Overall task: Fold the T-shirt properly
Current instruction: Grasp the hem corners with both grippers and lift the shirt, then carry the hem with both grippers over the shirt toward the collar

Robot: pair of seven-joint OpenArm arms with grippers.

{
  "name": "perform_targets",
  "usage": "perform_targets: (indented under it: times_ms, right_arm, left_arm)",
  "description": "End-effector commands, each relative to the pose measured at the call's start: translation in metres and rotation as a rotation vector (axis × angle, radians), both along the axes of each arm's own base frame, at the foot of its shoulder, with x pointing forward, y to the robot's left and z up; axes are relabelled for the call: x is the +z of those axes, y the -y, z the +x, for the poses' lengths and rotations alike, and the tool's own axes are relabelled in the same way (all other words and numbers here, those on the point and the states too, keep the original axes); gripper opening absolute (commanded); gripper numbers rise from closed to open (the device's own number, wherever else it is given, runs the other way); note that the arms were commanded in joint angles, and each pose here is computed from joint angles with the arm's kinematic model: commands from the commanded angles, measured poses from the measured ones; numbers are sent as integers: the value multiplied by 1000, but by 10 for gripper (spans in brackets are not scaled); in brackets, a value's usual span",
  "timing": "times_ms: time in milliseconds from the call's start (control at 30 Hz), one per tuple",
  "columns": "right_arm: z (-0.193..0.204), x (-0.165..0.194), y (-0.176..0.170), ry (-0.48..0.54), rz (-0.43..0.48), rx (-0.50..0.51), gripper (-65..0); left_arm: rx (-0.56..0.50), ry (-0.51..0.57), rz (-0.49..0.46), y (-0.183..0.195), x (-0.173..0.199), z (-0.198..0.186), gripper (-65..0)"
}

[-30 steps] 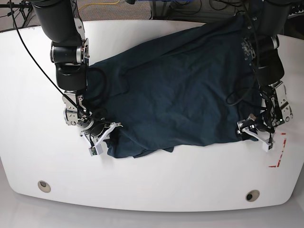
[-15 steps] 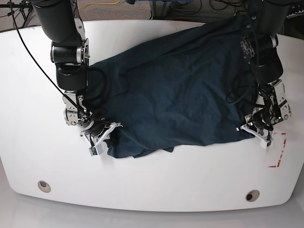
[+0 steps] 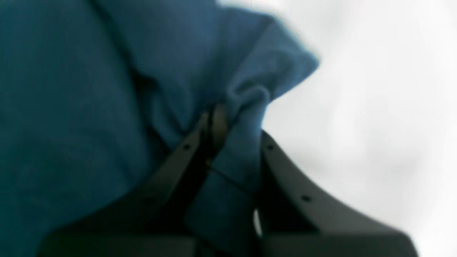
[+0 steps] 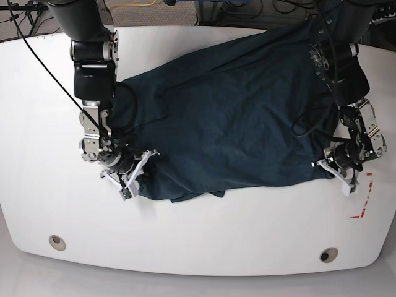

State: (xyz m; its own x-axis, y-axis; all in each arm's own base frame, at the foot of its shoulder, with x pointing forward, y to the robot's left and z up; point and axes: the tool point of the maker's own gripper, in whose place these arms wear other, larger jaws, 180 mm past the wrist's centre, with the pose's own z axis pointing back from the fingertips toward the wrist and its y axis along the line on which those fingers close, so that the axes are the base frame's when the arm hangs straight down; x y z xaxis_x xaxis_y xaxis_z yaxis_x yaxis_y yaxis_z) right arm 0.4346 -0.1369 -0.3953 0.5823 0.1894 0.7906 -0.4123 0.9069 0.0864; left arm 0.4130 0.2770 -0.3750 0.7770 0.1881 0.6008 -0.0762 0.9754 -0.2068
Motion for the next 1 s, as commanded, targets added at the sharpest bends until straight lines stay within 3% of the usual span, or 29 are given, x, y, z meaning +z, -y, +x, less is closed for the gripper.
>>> perform_targets:
  times_ms: [0,567,967]
  right_arm:
    - [19,59,15,154,-30,-21,-645]
    - [-10,165,37,369,-303,16,-645]
    - [21,253,82,534,-452,-16,-644]
  left_arm:
    - [-5,107,43,-3,39,15,-644]
    - [-99,321,259,13,141,4,-644]
    - [-216,568,367,60,247,39,-642]
